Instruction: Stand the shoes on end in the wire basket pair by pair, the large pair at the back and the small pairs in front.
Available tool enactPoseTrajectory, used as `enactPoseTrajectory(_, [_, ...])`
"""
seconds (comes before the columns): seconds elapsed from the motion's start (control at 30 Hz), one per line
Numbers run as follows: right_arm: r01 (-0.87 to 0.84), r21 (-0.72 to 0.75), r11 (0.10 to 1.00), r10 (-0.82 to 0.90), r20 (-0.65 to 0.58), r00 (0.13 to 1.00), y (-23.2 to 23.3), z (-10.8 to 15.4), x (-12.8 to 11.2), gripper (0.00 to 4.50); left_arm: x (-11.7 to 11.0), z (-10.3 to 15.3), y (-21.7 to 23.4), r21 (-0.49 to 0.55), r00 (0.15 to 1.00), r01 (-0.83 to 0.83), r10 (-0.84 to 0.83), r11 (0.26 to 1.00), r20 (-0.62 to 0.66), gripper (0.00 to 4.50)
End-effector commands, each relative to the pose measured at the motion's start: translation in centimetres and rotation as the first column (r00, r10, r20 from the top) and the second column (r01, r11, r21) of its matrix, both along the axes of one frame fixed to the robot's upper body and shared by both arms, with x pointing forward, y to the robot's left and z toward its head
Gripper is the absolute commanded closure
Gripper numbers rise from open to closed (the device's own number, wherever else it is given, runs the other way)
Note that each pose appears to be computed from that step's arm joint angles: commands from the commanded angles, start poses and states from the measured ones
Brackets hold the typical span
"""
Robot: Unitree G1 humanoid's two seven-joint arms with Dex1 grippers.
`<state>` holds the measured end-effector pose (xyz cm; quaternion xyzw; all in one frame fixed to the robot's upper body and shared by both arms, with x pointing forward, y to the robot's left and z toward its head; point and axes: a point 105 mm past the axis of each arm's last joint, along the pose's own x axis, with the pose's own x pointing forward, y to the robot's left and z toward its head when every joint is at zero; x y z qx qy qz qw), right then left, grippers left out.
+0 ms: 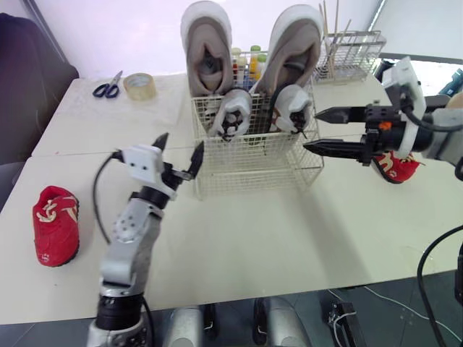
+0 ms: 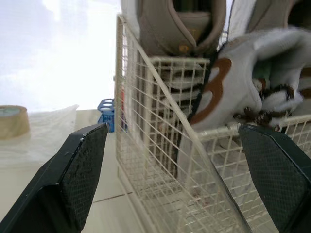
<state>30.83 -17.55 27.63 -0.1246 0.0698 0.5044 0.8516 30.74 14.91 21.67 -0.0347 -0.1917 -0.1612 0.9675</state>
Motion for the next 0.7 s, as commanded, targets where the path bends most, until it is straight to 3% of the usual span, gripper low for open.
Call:
enactPoseTrajectory(0.03, [0.038, 0.058, 0.998, -0.04, 0.025, 0.999, -1.3, 1.0, 0.1, 0.0, -2.7, 3.1, 2.0, -0.017, 0.999, 0.02, -0.019, 1.0, 0.028, 0.07])
enactPoseTrajectory(0.17, [0.149, 0.151, 0.977, -0.149, -0.005, 0.989, -4.0, 0.5, 1.5, 0.0, -5.0, 3.0, 2.4, 0.012, 0.977, 0.178, -0.175, 0.984, -0.125, 0.07])
enactPoseTrajectory(0.27, [0.27, 0.242, 0.932, -0.279, 0.005, 0.96, -7.0, 0.3, 2.8, 0.0, -5.8, 0.3, 1.6, 0.161, 0.917, 0.27, -0.202, 0.949, -0.345, 0.07])
enactPoseTrajectory(0.33, [0.37, 0.313, 0.875, -0.408, 0.063, 0.911, -9.6, 0.7, 3.8, 0.0, -6.1, 0.0, 1.1, 0.186, 0.898, 0.307, -0.219, 0.933, -0.382, 0.07])
enactPoseTrajectory(0.4, [0.483, 0.31, 0.819, -0.531, 0.09, 0.842, -12.4, 0.0, 4.2, 0.0, -7.3, 0.3, -0.9, 0.134, 0.849, 0.437, -0.359, 0.889, -0.388, 0.07])
enactPoseTrajectory(0.53, [0.587, 0.29, 0.756, -0.631, 0.083, 0.772, -15.1, -2.2, 2.6, 0.0, -10.6, 2.1, -5.0, -0.103, 0.636, 0.714, -0.703, 0.693, -0.32, 0.07])
enactPoseTrajectory(0.6, [0.658, 0.29, 0.695, -0.707, 0.112, 0.698, -16.1, -2.9, 1.5, 0.0, -11.6, 1.5, -6.3, -0.135, 0.565, 0.764, -0.755, 0.631, -0.331, 0.07])
enactPoseTrajectory(0.7, [0.728, 0.291, 0.621, -0.78, 0.137, 0.611, -18.0, -3.3, 0.4, 0.0, -12.0, 0.5, -7.9, -0.118, 0.545, 0.778, -0.756, 0.618, -0.364, 0.07])
